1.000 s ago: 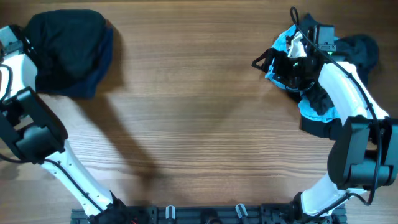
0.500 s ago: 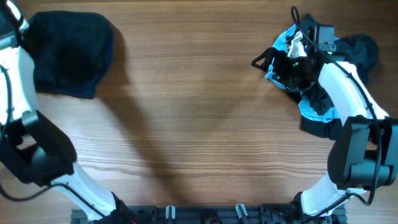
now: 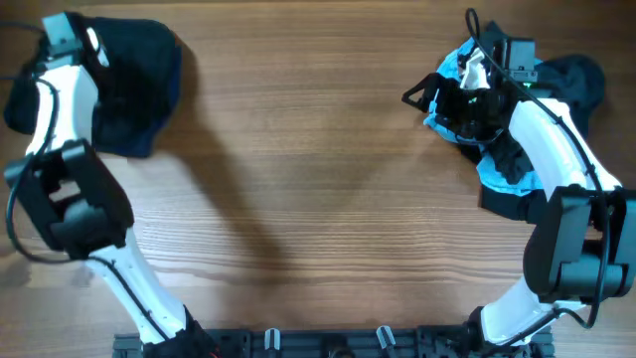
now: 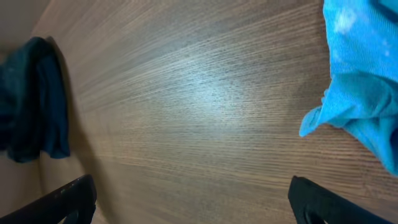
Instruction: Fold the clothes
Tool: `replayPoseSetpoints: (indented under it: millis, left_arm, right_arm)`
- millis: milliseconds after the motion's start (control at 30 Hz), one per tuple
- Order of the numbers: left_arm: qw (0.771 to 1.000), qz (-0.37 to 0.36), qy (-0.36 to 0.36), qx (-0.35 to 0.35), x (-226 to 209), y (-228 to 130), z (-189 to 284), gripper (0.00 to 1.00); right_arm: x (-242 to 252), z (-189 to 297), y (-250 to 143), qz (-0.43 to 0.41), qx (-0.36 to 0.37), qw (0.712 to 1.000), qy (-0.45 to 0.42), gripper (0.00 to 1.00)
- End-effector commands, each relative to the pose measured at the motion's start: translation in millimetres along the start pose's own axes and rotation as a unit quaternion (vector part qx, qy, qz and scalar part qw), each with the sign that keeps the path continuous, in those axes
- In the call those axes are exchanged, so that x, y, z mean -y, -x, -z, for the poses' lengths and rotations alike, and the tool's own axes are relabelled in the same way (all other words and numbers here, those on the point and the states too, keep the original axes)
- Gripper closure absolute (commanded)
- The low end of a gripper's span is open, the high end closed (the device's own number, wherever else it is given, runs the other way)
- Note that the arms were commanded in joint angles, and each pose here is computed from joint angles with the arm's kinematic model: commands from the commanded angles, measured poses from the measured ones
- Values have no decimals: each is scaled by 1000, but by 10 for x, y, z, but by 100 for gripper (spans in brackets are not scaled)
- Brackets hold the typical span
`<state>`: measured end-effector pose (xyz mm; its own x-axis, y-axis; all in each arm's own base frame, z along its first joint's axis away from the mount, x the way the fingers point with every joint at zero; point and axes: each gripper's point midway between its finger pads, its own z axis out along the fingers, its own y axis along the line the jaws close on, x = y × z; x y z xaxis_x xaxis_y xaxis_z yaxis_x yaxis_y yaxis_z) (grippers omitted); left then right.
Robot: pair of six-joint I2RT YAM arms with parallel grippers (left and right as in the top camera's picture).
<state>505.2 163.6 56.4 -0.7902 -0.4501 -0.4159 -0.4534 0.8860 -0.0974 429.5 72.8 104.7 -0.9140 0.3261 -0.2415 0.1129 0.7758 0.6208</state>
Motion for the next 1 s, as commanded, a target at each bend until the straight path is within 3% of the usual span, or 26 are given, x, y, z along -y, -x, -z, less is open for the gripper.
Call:
replayPoseSetpoints:
  millis: [0,167,333,467,567,600,633,700,967]
  left_arm:
    - [998,21,0,-60,-44,-340,-427,96]
    - [998,22,-11,-61,-9,-341,-434,96]
    - [1000,19,-23,2,70,18,161,94]
    - [997,14,-36,65,135,267,976,55]
    - [992,9,-49,114,199,367,1608,37]
    - [990,7,-54,129,224,371,1821,31]
    - [987,2,-65,147,272,327,2168,16]
    - [984,-4,-74,164,316,220,2554,1]
    - [969,-22,-94,226,315,-403,3808,0]
  right_arm:
    - [-146,76,60,14,13,1000,16,0]
    - [-156,77,83,18,18,1000,18,0]
    - [-477,150,269,67,48,992,91,0]
    - [-742,448,600,135,109,981,86,0]
    - [-933,836,832,180,155,970,46,0]
    - [-994,979,879,193,169,966,31,0]
    - [-1064,1238,942,208,194,959,-2,0]
    - [-1125,1582,993,216,232,947,-44,0]
    - [-1349,2920,765,215,387,885,-147,0]
